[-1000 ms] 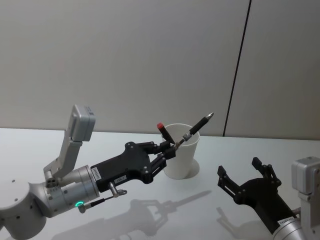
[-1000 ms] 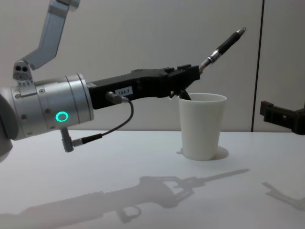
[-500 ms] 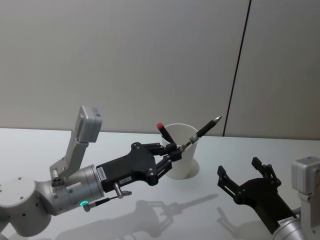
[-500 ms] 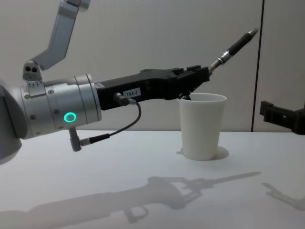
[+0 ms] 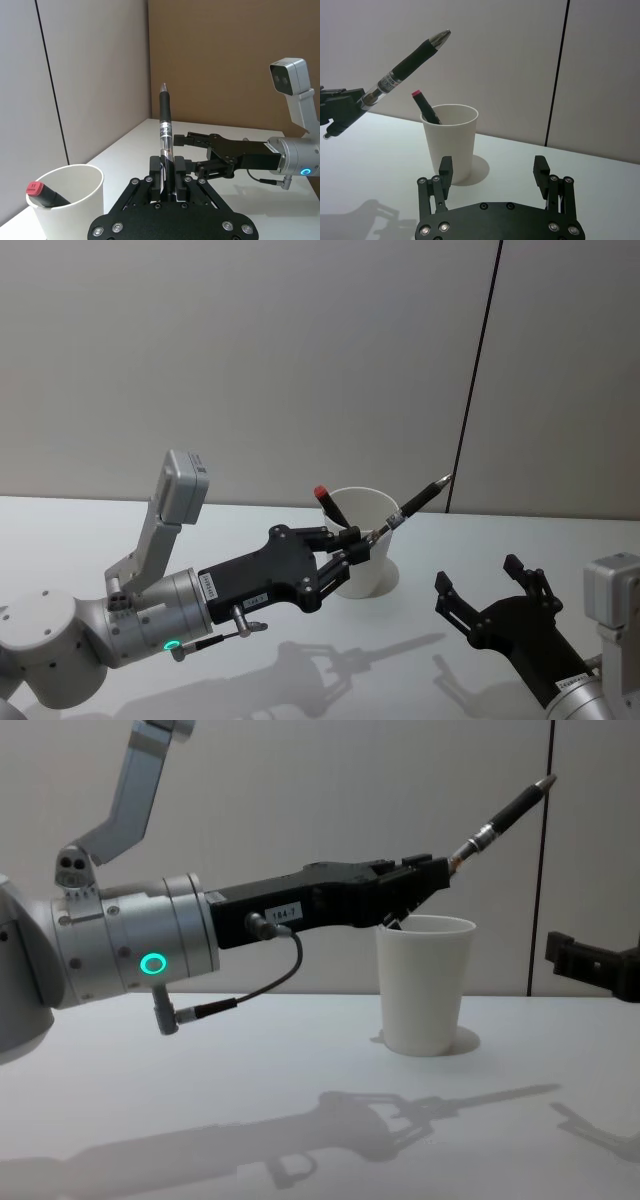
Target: Place the pen into the pen holder.
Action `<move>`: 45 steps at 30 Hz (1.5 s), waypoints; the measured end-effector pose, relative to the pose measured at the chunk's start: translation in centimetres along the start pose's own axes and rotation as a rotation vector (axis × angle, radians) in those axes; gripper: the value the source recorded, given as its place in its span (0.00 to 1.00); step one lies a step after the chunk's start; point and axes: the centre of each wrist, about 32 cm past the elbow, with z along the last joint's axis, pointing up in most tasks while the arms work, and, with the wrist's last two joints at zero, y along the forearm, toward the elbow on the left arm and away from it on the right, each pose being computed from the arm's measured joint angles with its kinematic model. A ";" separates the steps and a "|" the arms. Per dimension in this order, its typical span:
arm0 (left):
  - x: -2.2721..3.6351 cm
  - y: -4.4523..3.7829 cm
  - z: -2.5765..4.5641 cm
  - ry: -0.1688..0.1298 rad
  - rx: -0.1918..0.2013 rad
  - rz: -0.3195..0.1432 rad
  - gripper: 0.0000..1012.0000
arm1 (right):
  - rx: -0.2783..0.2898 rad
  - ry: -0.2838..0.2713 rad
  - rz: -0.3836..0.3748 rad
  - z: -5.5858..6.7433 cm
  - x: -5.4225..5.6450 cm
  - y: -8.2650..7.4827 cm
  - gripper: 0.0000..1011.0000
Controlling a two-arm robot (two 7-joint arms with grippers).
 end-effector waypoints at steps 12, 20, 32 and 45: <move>0.06 -0.13 -0.01 0.001 -0.002 -0.009 0.17 | -0.011 0.072 0.079 0.4 1.3 -0.6 0.99; 0.07 -0.17 -0.01 0.001 -0.003 -0.011 0.17 | -0.021 0.164 0.165 0.8 2.5 -1.3 0.99; 0.09 -0.18 -0.02 0.001 -0.002 -0.013 0.17 | -0.028 0.367 0.301 1.4 4.1 -1.9 0.99; 0.10 -0.20 0.00 0.001 -0.003 -0.014 0.17 | -0.013 0.581 0.390 1.8 4.8 -1.4 0.99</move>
